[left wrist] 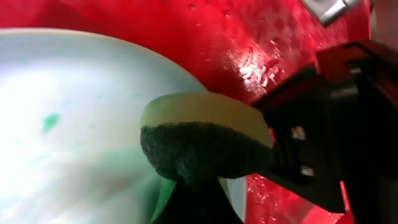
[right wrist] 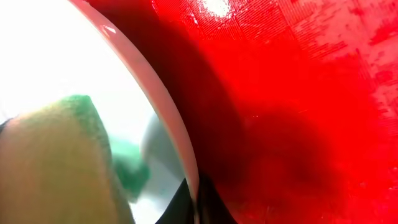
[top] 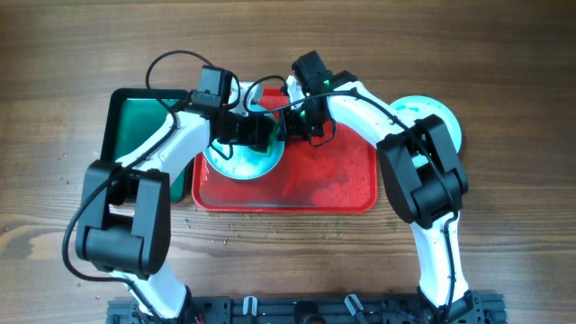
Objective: Clean dirty plates on tray and stack at the side
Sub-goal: 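Lift the last plate with the right gripper and stack it right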
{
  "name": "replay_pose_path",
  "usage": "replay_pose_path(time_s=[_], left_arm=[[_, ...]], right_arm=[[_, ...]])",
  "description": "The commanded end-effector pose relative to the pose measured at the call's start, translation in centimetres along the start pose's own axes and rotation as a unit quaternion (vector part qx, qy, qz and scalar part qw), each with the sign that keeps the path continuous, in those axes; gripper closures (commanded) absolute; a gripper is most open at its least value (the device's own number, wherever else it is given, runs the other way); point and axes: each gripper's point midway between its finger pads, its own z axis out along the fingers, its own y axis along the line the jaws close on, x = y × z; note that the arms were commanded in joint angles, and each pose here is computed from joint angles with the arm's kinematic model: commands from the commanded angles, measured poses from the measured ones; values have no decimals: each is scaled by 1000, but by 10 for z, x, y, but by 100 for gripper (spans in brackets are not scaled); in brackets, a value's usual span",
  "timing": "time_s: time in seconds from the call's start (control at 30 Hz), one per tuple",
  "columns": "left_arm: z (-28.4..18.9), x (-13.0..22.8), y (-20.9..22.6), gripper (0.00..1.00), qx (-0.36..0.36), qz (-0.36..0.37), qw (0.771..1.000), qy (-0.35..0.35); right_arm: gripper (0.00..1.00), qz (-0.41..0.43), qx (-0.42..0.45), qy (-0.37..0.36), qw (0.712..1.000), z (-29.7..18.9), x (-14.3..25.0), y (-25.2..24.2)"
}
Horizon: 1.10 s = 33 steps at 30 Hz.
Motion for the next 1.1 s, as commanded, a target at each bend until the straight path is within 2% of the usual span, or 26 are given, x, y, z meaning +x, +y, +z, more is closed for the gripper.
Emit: replay_pose_path(time_s=[0.0,0.07,0.1,0.2,0.3,0.37,0.43,0.5,0.6,0.63,0.73,0.77,0.83,0.9,0.97,1.07], left_arm=[[-23,-7,81,96,-160,-176,970,-48],[-53,10,139,96,-277,-317,904,-80],[-60,14,147,96,-281,-338,895,-80],[-107,-3,143,96,-279,-360,886,-87],[-192,-42,119,96,-271,-339,887,-157],[-229,-46,114,96,-268,-338,880,-198],[-242,-32,121,96,-278,-351,874,-192],[-235,-20,130,96,-284,-364,870,-171],[-226,-17,136,96,-287,-369,870,-157],[-224,-17,137,96,-287,-370,870,-155],[-220,-15,140,96,-288,-372,870,-148],[-218,-15,140,96,-289,-373,870,-146],[-217,-14,141,96,-289,-374,870,-143],[-217,-15,141,96,-289,-373,870,-145],[-217,-15,141,96,-289,-373,870,-146],[-217,-15,142,96,-289,-373,870,-146]], right_arm=[[96,1,17,17,1000,13,9,-12],[96,1,17,17,1000,13,10,-12],[96,2,17,17,1000,13,10,-12],[96,2,17,17,1000,13,9,-12],[96,16,18,20,1000,11,11,-12],[96,13,31,11,999,0,9,-10],[96,-7,97,-36,995,-35,-1,-13],[96,-31,189,-96,977,-77,-12,-18],[96,-56,394,-210,893,-165,-22,-31],[96,-66,459,-250,850,-198,-21,-26],[96,-96,573,-315,751,-249,-11,-1],[96,-111,615,-337,704,-265,-6,12],[96,-129,647,-355,662,-276,1,29],[96,-155,680,-386,604,-288,13,58],[96,-171,693,-412,566,-293,23,82],[96,-205,690,-404,565,-283,30,99]])
